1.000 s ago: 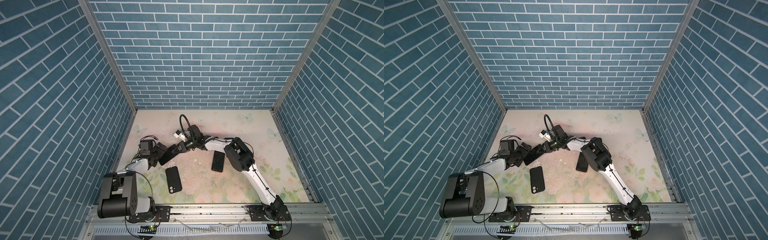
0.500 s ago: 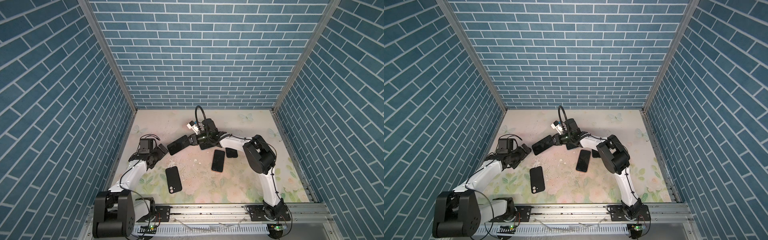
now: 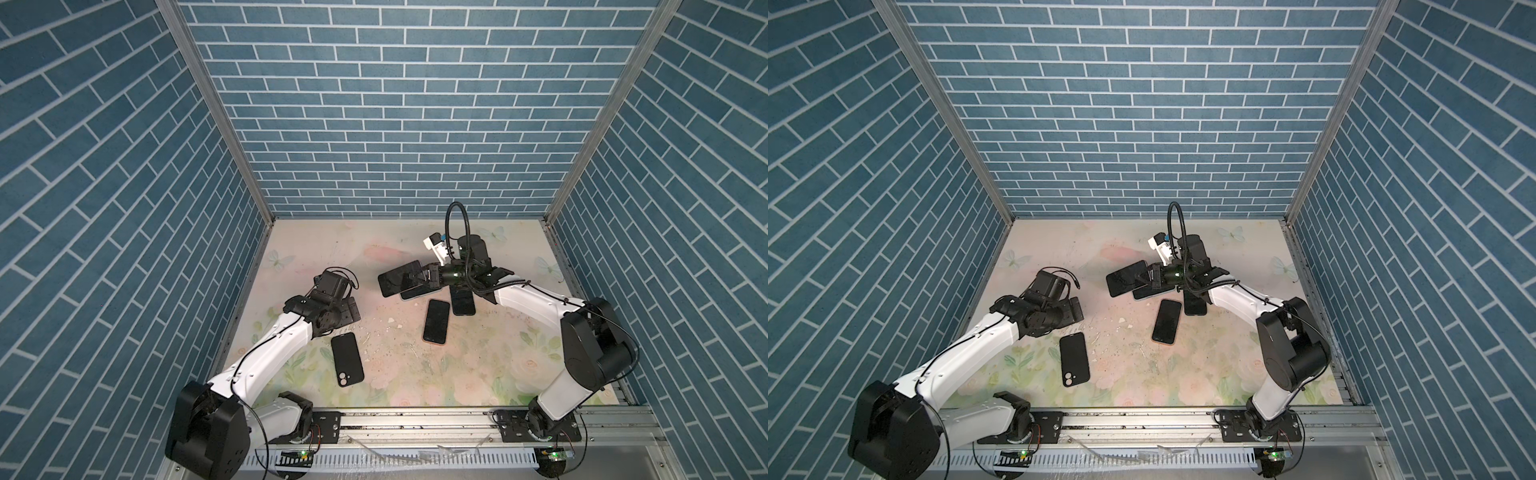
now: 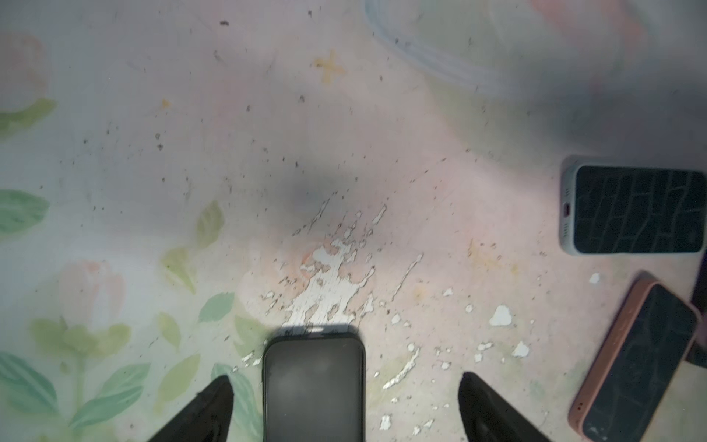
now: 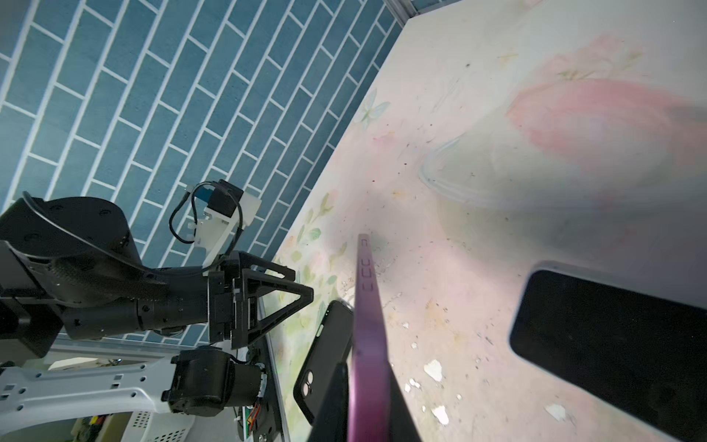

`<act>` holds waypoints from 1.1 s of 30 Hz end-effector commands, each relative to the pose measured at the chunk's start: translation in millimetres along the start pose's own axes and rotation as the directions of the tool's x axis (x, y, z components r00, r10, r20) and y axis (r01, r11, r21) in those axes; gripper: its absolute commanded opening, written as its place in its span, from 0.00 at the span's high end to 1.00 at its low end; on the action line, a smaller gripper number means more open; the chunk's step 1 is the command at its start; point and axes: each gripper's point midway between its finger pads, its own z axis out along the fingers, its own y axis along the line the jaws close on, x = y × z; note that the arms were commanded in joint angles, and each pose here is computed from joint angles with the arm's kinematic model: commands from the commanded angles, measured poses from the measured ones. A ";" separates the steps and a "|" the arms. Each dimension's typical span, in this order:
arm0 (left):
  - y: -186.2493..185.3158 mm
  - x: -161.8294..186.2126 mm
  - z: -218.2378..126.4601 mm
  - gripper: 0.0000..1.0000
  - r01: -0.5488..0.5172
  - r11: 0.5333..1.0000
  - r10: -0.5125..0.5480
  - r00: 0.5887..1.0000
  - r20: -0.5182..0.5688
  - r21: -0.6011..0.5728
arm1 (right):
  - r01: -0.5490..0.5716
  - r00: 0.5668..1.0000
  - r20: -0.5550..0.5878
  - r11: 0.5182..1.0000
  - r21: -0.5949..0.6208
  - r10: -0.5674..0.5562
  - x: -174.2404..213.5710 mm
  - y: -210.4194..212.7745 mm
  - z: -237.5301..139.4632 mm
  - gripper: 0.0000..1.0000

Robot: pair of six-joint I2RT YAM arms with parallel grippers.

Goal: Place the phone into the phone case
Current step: 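Open the left gripper and move it toward the black phone case while the right holds, then grasp the edge of the black phone case with the left gripper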

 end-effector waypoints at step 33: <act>-20.4 133.7 48.1 0.71 -0.140 0.968 0.030 0.889 -0.458 -0.209 | 0.114 0.982 0.154 0.993 0.006 -0.114 -13.1 4.6 -55.3 1.00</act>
